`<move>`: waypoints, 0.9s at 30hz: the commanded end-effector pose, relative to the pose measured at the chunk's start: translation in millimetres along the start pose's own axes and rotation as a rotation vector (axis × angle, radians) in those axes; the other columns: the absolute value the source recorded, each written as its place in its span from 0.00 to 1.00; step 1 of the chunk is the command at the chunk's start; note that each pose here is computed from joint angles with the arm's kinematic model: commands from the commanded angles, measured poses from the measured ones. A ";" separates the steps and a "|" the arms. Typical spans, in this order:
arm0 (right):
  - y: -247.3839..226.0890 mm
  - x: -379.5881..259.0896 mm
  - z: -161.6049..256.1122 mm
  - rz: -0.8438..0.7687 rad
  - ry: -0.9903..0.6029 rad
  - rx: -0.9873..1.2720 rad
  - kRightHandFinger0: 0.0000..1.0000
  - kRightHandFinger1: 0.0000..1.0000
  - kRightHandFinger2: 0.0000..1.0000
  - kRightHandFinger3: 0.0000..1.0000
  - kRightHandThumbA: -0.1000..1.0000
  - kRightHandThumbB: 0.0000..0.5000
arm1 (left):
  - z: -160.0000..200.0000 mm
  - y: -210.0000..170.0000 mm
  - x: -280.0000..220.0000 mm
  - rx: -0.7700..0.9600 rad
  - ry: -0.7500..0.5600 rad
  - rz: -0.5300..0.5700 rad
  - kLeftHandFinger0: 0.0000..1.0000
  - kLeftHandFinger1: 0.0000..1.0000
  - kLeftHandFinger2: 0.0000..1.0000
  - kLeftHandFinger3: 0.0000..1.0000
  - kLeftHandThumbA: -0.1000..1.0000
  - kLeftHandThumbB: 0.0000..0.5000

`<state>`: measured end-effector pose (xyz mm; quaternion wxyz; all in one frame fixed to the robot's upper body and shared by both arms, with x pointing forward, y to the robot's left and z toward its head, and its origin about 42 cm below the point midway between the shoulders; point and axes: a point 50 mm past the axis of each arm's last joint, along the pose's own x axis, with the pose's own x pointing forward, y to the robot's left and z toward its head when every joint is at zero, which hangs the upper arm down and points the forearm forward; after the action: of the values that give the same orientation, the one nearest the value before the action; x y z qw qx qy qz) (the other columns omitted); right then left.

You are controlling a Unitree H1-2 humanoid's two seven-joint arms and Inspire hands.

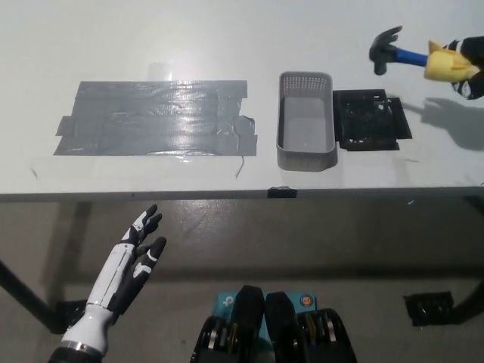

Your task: The robot picks the hammer with right hand and hits the black area on the desk and places it back.

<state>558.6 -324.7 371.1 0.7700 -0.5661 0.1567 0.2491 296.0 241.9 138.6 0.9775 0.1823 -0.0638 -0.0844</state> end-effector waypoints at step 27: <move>16.7 43.3 1.7 -0.257 -0.060 0.368 1.00 1.00 1.00 1.00 0.81 0.79 | 10.7 6.8 1.3 0.031 -0.056 -0.001 0.79 0.91 0.97 1.00 0.91 0.00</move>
<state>573.3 -304.0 280.1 0.8610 -0.4418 0.1784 0.1782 295.6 240.7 141.8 0.9761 0.1846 -0.0701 -0.0905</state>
